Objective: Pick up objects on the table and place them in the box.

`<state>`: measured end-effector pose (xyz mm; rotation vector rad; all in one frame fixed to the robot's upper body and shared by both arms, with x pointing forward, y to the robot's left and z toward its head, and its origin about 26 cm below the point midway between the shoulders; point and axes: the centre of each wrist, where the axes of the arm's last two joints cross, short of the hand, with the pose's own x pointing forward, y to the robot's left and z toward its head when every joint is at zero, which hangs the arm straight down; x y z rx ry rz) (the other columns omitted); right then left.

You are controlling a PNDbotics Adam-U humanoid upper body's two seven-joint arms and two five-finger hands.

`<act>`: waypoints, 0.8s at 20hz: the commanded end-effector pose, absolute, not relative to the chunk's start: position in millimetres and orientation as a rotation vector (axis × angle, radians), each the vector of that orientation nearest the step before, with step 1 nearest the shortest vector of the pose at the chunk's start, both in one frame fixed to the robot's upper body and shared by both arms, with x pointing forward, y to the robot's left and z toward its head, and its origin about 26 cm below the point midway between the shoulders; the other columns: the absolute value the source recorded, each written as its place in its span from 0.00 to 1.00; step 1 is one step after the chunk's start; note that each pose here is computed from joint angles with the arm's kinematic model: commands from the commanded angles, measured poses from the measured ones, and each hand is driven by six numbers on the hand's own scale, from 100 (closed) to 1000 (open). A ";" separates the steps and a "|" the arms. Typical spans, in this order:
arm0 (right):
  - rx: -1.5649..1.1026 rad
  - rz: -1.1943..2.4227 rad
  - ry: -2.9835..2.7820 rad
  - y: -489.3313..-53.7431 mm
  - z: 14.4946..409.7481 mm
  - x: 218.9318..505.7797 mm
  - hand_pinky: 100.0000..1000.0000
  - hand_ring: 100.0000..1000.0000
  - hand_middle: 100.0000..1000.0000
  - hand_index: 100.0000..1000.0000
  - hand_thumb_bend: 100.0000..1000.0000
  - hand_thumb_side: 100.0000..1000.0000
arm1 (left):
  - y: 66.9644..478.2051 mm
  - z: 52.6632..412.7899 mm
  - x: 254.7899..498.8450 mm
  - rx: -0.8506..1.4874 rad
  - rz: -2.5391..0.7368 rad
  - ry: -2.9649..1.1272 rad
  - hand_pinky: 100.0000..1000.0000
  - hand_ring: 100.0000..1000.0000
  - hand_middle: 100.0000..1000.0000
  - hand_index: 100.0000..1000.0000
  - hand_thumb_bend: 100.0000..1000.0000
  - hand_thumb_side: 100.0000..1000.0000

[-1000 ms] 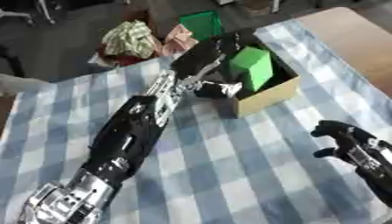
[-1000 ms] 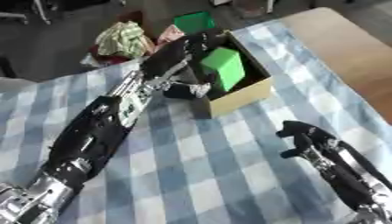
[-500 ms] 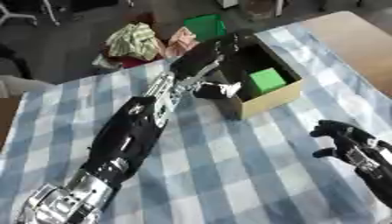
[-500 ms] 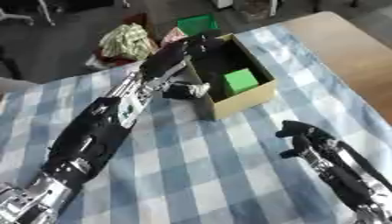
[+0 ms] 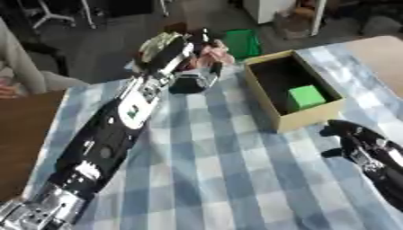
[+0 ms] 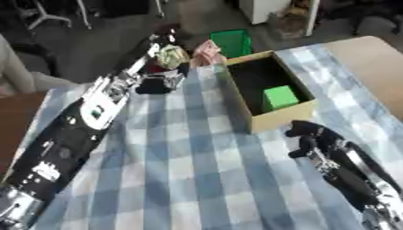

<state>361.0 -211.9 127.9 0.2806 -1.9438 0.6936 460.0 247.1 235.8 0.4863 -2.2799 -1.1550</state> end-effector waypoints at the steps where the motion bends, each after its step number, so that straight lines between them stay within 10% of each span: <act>1: 0.235 0.673 -1.979 -223.6 137.1 358.7 0.68 1.00 0.73 0.89 0.00 0.56 | 266.4 266.3 439.7 0.439 -1.167 -2.268 0.80 0.72 0.76 0.88 0.00 0.18; 16: 0.089 0.474 -2.043 -259.4 138.6 348.6 0.67 1.00 0.73 0.88 0.00 0.49 | 326.9 219.6 345.9 0.024 -0.641 -2.136 0.80 0.63 0.67 0.83 0.00 0.49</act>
